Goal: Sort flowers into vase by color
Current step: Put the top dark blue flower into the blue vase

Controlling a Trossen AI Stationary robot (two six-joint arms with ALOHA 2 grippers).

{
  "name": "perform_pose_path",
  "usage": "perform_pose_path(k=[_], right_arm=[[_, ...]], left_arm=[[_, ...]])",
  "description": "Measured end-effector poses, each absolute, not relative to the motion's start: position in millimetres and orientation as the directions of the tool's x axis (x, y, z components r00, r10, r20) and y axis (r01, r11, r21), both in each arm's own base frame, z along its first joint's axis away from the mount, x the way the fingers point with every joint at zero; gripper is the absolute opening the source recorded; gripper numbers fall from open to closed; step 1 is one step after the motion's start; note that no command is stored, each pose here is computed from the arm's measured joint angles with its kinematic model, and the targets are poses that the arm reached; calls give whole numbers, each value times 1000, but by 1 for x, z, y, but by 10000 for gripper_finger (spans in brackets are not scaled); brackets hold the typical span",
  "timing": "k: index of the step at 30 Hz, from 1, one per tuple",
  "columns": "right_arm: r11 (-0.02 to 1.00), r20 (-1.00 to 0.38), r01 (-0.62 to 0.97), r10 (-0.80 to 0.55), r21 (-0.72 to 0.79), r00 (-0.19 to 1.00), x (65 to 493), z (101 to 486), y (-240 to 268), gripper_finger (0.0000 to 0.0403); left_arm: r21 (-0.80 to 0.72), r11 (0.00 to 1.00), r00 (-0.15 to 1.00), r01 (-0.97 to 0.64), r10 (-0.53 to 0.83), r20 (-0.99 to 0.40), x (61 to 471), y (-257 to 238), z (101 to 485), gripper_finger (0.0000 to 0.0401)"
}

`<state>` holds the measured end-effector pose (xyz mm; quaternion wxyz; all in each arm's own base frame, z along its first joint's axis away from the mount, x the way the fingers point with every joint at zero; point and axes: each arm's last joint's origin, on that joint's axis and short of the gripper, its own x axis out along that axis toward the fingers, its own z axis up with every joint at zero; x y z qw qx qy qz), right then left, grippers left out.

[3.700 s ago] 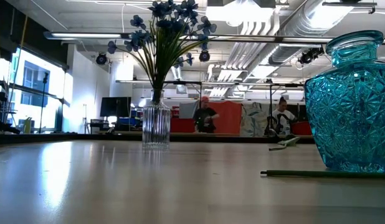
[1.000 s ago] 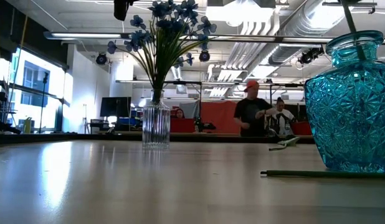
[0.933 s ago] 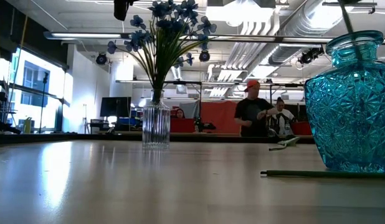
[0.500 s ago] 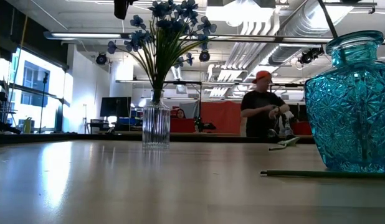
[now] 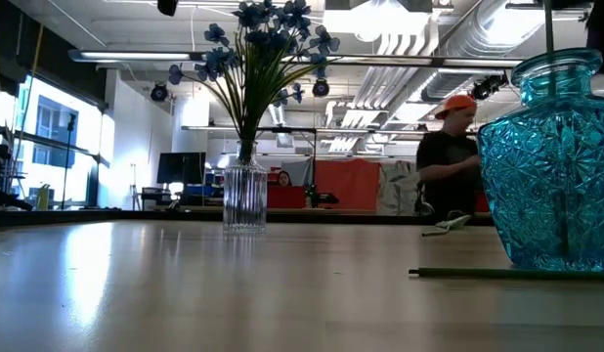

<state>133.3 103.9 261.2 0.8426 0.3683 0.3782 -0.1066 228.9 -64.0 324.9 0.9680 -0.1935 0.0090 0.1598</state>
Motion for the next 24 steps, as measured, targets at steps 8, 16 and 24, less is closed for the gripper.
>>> perform_pose_path(k=[8, 16, 24], right_arm=[[651, -719, 493, 119, 577, 685, 123, 231, 94, 200], [535, -737, 564, 179, 629, 652, 112, 203, 85, 200], [290, -610, 577, 31, 763, 792, 105, 205, 63, 200]], left_arm=[[-378, 872, 949, -310, 308, -69, 214, -59, 334, 172], [-363, 875, 947, -320, 309, -90, 207, -56, 335, 172], [-354, 877, 945, -325, 310, -101, 206, -56, 334, 172]])
